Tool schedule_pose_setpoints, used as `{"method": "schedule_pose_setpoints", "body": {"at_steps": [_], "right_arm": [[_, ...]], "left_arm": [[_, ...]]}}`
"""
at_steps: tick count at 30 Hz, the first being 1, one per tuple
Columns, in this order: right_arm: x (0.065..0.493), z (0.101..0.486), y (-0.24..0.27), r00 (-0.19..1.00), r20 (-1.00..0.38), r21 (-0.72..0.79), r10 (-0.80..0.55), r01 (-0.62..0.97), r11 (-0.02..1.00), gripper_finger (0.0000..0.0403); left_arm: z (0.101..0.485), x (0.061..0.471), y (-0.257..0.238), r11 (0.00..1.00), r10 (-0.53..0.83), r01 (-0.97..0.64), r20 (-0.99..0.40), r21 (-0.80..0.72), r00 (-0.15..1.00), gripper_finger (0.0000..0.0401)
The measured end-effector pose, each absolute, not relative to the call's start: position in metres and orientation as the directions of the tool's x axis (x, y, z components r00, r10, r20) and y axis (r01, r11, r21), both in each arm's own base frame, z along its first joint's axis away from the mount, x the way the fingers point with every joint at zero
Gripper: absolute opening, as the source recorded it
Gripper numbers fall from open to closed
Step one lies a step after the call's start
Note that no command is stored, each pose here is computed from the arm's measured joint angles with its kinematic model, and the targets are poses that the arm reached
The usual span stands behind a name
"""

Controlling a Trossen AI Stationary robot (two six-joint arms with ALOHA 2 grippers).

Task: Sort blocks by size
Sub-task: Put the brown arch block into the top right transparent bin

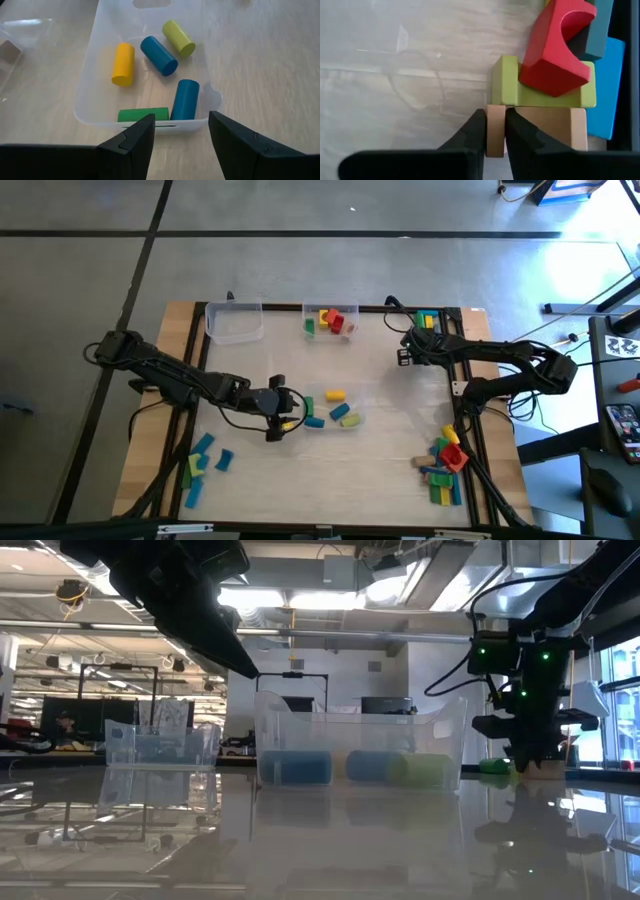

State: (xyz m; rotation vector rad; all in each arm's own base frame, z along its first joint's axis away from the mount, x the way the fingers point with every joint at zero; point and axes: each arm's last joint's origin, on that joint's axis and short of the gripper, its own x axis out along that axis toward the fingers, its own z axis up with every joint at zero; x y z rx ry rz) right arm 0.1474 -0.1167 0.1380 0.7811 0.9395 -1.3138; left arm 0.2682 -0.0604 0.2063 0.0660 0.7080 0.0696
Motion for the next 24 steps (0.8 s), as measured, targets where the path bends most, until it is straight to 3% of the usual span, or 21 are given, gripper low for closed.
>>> {"method": "schedule_pose_setpoints", "body": {"at_steps": [8,24], "right_arm": [[0.150,0.141,-0.117,0.030,-0.908,-0.020,-0.418,0.993,0.116,0.0056],[0.197,0.186,-0.114,0.296,-0.853,0.178,-0.429,0.939,0.293,0.0058]], "left_arm": [[0.206,0.268,-0.060,0.996,0.086,-0.041,-0.647,0.084,0.758,0.0182],[0.206,0.268,-0.060,0.996,0.086,-0.044,-0.648,0.081,0.756,0.0182]]}}
